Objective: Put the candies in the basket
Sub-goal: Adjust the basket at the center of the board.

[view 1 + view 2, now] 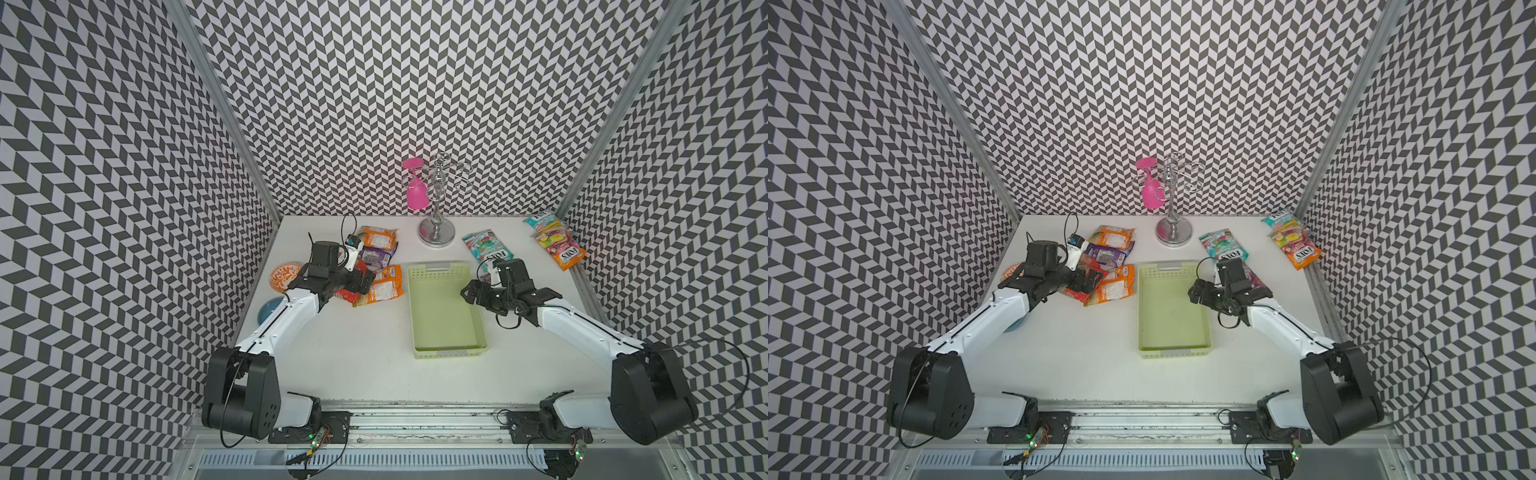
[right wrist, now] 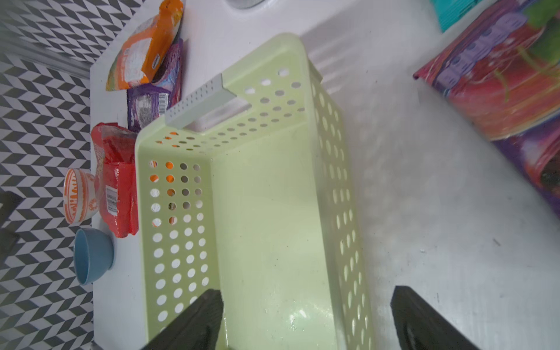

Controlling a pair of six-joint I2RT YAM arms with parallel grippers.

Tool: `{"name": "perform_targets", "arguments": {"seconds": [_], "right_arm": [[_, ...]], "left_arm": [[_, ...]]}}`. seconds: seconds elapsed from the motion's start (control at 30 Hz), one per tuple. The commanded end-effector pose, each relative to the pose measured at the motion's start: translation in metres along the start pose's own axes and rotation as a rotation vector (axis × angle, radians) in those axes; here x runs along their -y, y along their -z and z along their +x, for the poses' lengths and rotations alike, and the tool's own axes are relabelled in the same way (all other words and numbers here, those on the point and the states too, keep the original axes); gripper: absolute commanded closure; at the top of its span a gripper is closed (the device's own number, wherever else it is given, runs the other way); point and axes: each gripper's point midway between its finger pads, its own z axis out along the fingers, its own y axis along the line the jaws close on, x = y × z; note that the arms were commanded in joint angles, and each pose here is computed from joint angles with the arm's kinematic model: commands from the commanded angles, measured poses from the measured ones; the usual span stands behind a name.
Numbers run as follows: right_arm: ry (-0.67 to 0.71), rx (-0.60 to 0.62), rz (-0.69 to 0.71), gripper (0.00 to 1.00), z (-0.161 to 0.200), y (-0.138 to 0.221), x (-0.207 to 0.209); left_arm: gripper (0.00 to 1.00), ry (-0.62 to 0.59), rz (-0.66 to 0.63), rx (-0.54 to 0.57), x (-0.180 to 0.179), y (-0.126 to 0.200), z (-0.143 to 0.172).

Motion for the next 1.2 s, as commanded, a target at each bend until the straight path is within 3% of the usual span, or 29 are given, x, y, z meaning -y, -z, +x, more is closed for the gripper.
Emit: {"name": "perform_targets", "arguments": {"seconds": [0.0,0.43,0.8,1.17], "right_arm": [[0.012,0.011,-0.072,0.10,0.005,0.003,-0.020],[0.033,-0.010,-0.065,0.11,0.007,-0.010,-0.036],[0.188,0.178,0.281,0.11,-0.050,0.020,0.007],[0.229,0.222,0.515,0.15,-0.080,0.016,0.047]], "left_arm": [[0.01,-0.017,-0.019,0.025,-0.005,0.002,-0.004],[0.01,-0.011,-0.023,0.025,-0.007,0.003,-0.008],[0.01,-0.018,-0.004,0.047,-0.003,0.009,-0.011],[0.01,-0.007,-0.015,0.069,-0.007,0.018,-0.016]]}}
